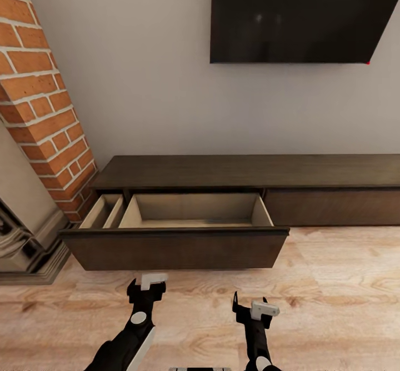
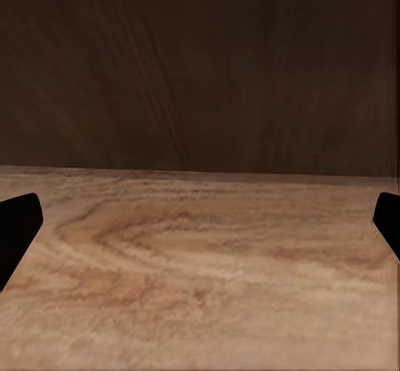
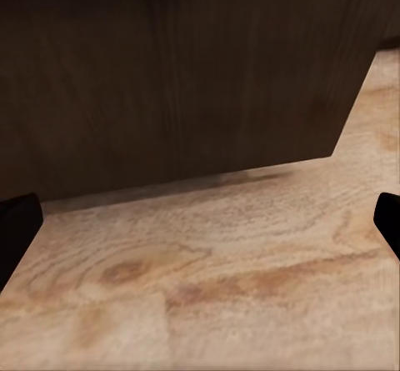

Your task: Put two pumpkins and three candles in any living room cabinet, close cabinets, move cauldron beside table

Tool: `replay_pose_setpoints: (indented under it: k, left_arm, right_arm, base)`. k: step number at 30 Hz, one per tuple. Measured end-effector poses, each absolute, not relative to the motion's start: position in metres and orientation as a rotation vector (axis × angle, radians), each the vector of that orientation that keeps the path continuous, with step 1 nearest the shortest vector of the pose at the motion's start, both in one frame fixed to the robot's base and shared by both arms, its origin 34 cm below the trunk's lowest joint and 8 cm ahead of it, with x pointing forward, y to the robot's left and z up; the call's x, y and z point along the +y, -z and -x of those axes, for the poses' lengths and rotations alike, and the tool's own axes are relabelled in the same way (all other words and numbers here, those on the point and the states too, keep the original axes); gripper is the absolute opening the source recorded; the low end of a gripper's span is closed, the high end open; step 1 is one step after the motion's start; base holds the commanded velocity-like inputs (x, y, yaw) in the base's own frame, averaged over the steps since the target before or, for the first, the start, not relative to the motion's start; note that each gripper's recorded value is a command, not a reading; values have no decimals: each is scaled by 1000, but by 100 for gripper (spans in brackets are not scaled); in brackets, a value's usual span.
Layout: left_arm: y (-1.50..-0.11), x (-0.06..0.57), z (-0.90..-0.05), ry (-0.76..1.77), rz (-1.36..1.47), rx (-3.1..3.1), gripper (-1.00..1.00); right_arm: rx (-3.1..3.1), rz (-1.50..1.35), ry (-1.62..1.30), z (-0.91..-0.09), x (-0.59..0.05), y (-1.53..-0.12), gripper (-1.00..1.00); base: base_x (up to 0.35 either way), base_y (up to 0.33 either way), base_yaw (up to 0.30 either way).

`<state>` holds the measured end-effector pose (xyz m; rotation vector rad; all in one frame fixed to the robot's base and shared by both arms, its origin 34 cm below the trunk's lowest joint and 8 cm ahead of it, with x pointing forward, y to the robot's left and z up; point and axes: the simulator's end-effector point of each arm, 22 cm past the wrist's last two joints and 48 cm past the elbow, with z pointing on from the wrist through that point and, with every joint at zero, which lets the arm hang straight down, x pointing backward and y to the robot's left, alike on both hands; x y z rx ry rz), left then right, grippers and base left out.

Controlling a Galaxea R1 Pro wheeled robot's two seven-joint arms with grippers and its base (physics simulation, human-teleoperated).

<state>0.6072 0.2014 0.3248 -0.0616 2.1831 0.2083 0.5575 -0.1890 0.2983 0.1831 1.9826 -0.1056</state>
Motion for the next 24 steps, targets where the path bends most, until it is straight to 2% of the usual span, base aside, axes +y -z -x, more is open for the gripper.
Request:
replay_pose_setpoints:
  k: [6,24]
  left_arm:
    - [-325,199,-606,-201,57,2178,100]
    - [-324,198,-605,-201,56,2180,100]
  right_arm:
    - [1979,-170,105,-558,-188,-299,100]
    - [1983,-168,103,-558,-188,-298,100]
  base:
    - [111,15,0]
    - [286,35,0]
